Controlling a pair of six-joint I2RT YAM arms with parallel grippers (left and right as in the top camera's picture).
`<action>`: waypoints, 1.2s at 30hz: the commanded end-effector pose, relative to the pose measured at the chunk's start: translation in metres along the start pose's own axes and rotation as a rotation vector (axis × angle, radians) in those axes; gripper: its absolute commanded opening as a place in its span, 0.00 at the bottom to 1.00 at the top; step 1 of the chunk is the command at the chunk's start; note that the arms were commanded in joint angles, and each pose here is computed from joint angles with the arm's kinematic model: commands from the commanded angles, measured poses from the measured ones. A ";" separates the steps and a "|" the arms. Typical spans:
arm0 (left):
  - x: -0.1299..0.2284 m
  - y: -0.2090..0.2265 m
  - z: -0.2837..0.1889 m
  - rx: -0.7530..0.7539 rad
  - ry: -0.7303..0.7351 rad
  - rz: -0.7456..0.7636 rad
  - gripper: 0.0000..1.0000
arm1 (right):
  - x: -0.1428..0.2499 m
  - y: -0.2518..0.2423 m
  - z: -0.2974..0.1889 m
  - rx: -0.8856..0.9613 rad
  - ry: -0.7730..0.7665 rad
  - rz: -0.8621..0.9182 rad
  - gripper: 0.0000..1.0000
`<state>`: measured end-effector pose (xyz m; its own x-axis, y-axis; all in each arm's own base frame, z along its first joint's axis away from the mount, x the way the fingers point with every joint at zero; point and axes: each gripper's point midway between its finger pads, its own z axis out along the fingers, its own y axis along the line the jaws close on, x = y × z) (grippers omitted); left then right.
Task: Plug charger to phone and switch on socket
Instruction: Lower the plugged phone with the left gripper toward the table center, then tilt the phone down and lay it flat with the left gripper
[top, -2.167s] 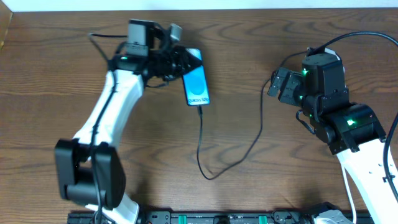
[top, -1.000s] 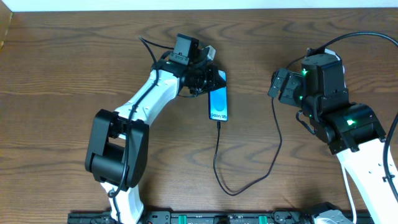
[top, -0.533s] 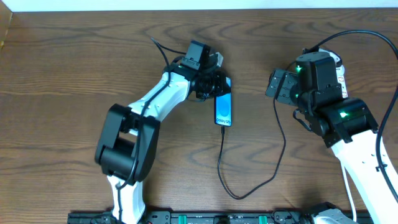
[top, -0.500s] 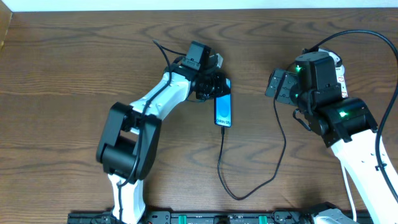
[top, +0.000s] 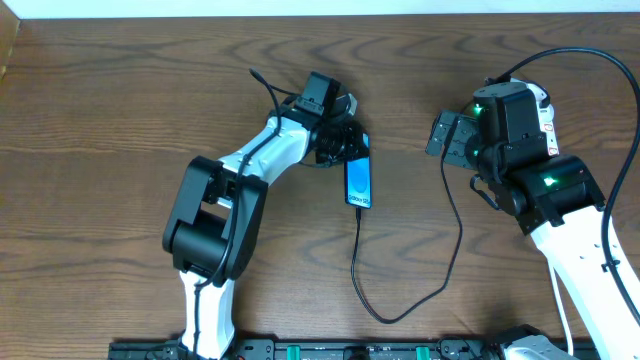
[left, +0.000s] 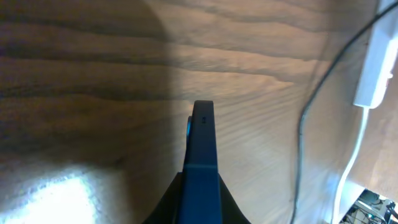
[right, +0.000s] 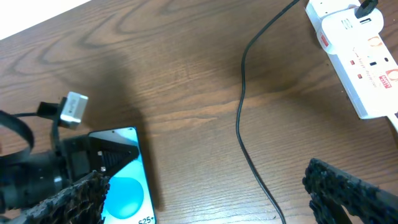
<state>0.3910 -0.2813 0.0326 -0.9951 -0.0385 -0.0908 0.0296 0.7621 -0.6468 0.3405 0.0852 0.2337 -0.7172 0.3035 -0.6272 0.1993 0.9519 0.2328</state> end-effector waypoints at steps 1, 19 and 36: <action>0.002 0.011 0.013 -0.010 0.026 -0.036 0.08 | 0.001 -0.001 0.002 0.011 0.003 0.003 0.99; 0.004 0.014 0.016 -0.015 0.033 -0.064 0.13 | 0.001 -0.001 0.002 0.012 0.004 0.003 0.99; 0.004 0.014 0.016 -0.016 0.035 -0.066 0.27 | 0.002 -0.002 0.002 0.013 0.006 0.003 0.99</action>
<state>0.3859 -0.2819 0.0092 -0.9981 -0.0597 -0.0151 -0.0359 0.7635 -0.6448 0.3396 0.0849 0.2327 -0.7206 0.3024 -0.6239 0.2006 0.9523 0.2299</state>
